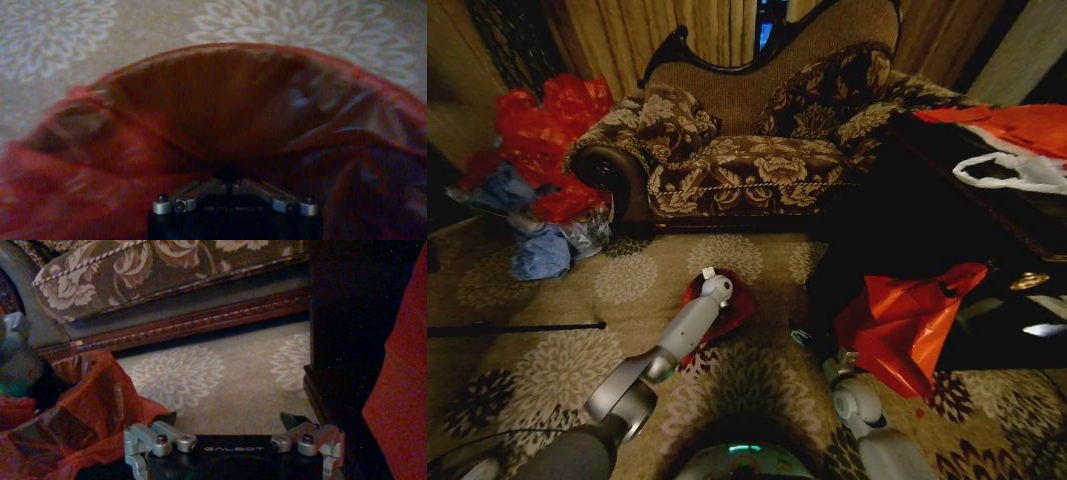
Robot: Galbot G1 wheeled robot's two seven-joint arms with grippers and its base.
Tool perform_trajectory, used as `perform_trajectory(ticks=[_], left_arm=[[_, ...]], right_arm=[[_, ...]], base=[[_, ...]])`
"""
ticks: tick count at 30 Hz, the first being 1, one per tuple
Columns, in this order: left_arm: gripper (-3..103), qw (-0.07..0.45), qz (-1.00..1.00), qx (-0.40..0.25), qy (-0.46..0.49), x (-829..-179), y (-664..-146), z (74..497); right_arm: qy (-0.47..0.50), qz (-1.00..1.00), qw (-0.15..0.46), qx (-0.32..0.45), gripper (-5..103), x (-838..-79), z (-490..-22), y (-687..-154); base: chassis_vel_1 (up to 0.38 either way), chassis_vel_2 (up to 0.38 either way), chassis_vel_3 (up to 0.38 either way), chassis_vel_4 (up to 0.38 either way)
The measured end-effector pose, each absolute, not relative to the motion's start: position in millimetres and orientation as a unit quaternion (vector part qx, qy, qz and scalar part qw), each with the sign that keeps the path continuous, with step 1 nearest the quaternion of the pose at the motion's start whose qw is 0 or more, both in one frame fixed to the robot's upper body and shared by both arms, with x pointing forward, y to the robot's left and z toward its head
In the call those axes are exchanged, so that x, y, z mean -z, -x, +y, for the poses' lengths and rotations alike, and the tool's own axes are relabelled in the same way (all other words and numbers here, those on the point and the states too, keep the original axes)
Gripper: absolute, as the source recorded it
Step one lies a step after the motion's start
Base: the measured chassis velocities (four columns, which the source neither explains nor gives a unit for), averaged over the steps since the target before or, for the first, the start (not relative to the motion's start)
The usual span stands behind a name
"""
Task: Place a garbage bag over the trash bin.
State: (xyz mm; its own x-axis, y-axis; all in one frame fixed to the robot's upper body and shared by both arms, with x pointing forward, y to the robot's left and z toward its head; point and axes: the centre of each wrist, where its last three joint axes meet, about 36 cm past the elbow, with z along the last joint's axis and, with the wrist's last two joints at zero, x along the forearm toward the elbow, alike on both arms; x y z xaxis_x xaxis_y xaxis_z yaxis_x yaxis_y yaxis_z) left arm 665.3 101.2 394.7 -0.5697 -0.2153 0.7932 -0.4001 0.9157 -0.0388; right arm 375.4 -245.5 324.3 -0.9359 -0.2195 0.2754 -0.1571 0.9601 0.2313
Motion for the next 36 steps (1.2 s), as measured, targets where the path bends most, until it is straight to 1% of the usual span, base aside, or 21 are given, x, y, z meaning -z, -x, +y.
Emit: perform_trajectory(ticks=[5,8,14,19,29,36], left_arm=[[0,0.421,-0.886,-0.108,-0.16,-394.1,-679.3,76.8],[0,0.419,-0.888,-0.104,-0.157,-389.6,-683.3,70.9],[0,0.422,-0.888,-0.104,-0.151,-379.4,-684.4,69.3],[0,0.437,-0.879,-0.108,-0.154,-364.1,-681.2,69.5],[0,0.451,-0.871,-0.114,-0.16,-332.5,-671.2,82.1],[0,0.454,-0.868,-0.121,-0.16,-330.4,-664.0,81.2]], right_arm=[[-0.102,-0.978,0.153,0.102,100,-322.4,-242.8,-374.9],[-0.103,-0.978,0.152,0.102,100,-323.3,-241.7,-373.9],[-0.107,-0.978,0.15,0.099,100,-326.7,-241.4,-372.1],[-0.109,-0.978,0.147,0.096,100,-330.0,-242.4,-371.4],[-0.117,-0.978,0.145,0.096,100,-336.8,-238.3,-366.3],[-0.121,-0.978,0.141,0.095,100,-343.9,-235.5,-366.3]], base=[[0.0,0.0,0.0,0.0],[0.0,0.0,0.0,0.0],[0.0,0.0,0.0,0.0],[0.0,0.0,0.0,0.0],[0.0,0.0,0.0,0.0],[0.0,0.0,0.0,0.0]])
